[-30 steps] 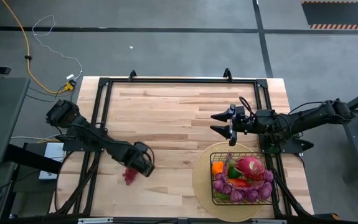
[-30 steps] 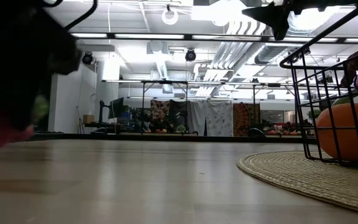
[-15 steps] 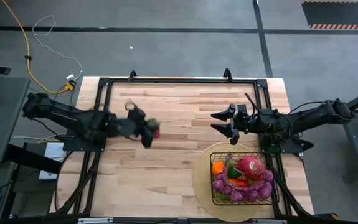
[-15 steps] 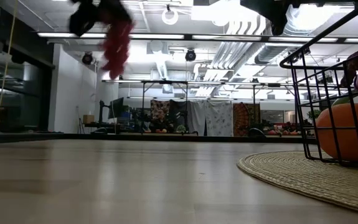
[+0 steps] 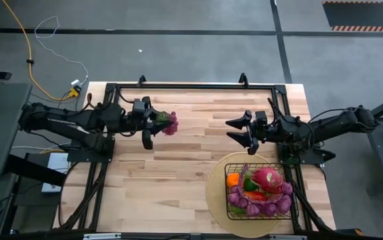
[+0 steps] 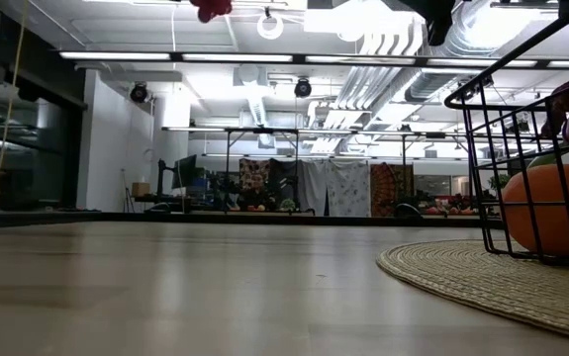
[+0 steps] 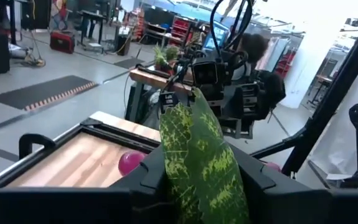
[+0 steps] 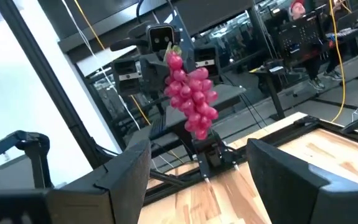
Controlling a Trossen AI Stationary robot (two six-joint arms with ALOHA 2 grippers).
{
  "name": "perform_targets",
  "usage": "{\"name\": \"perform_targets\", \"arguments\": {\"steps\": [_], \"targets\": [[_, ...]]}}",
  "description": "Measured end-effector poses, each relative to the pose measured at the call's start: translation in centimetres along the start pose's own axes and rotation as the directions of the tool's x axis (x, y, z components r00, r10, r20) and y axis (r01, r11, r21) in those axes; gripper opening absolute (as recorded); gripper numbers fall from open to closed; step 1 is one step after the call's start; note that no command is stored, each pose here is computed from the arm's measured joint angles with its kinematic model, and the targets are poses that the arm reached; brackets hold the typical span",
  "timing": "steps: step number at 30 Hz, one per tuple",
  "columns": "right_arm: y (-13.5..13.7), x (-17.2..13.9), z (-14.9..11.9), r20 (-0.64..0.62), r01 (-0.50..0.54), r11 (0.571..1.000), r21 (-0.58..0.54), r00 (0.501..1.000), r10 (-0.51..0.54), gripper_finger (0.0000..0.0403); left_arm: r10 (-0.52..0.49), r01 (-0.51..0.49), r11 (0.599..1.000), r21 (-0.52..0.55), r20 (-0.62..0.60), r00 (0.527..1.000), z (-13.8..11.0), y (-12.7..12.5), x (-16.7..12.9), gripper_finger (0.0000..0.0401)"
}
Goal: Build produce basket
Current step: Put the grapes into the wire basket
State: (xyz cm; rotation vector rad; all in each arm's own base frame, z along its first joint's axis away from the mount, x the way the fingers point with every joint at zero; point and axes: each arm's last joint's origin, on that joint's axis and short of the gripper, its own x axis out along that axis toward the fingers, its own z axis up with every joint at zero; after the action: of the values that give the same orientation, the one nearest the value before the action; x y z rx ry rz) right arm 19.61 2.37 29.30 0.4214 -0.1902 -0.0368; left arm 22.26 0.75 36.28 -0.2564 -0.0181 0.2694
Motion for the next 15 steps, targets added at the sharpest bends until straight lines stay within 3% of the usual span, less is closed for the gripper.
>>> {"name": "perform_targets", "arguments": {"steps": [5,9,15], "targets": [[0.4,1.0,0.4,-0.058,0.028,0.999,-0.033,0.998,-0.03,0.0255,-0.025,0.025,1.0,0.004,-0.019,1.0,-0.4,-0.1,0.5,0.0097],[1.1,3.1,0.9,-0.146,0.05,0.99,-0.132,0.987,-0.07,0.0255,-0.02,0.021,1.0,0.013,-0.053,0.998,-1.2,-0.2,1.5,0.0097],[2.1,6.9,0.7,-0.258,0.03,0.986,-0.165,0.963,-0.072,0.0255,-0.072,0.073,0.997,0.005,-0.042,0.996,-2.1,-0.6,3.3,0.0097]]}}
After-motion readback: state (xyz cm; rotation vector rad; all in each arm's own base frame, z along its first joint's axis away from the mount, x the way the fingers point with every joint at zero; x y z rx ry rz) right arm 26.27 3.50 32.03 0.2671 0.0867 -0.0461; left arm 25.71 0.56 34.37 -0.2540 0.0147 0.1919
